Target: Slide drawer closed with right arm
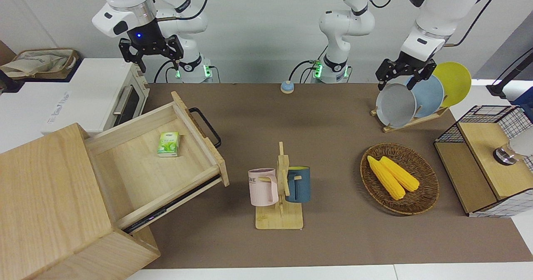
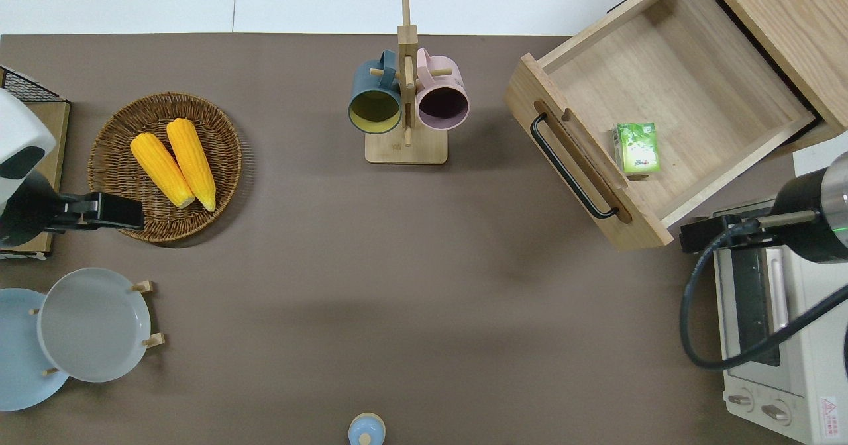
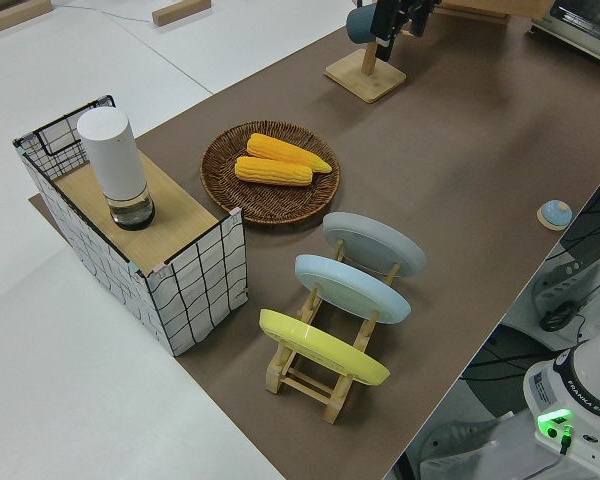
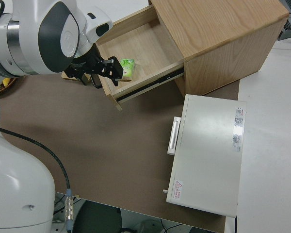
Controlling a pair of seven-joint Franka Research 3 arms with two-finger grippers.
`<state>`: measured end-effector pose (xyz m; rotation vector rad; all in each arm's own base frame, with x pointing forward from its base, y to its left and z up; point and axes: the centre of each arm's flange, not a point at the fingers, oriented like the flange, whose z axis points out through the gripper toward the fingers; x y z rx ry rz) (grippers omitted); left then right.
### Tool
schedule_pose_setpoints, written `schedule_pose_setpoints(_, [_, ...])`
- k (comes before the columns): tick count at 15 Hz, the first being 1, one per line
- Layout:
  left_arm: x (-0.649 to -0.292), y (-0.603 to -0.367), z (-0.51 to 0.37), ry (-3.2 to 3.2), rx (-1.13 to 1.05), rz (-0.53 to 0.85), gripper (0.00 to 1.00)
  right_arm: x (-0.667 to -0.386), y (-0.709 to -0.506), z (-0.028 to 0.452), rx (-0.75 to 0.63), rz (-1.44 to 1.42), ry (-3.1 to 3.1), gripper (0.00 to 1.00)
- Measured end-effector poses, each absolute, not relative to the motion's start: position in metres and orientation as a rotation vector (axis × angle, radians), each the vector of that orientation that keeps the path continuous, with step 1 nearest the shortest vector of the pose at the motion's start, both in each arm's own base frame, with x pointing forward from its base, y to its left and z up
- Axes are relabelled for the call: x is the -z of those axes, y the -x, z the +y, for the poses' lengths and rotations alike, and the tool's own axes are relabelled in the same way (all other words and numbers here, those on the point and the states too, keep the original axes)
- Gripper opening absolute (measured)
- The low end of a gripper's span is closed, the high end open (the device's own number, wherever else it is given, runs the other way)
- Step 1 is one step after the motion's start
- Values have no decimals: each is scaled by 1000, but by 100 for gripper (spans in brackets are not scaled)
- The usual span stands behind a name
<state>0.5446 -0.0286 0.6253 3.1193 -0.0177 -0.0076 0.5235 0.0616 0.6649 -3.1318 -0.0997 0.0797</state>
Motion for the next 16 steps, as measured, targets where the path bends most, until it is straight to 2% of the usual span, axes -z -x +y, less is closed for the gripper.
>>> schedule_pose_setpoints(16, [-625,-545,-29,-3119,8,-18,100,-670,-523,61,-63,-98,3132,99])
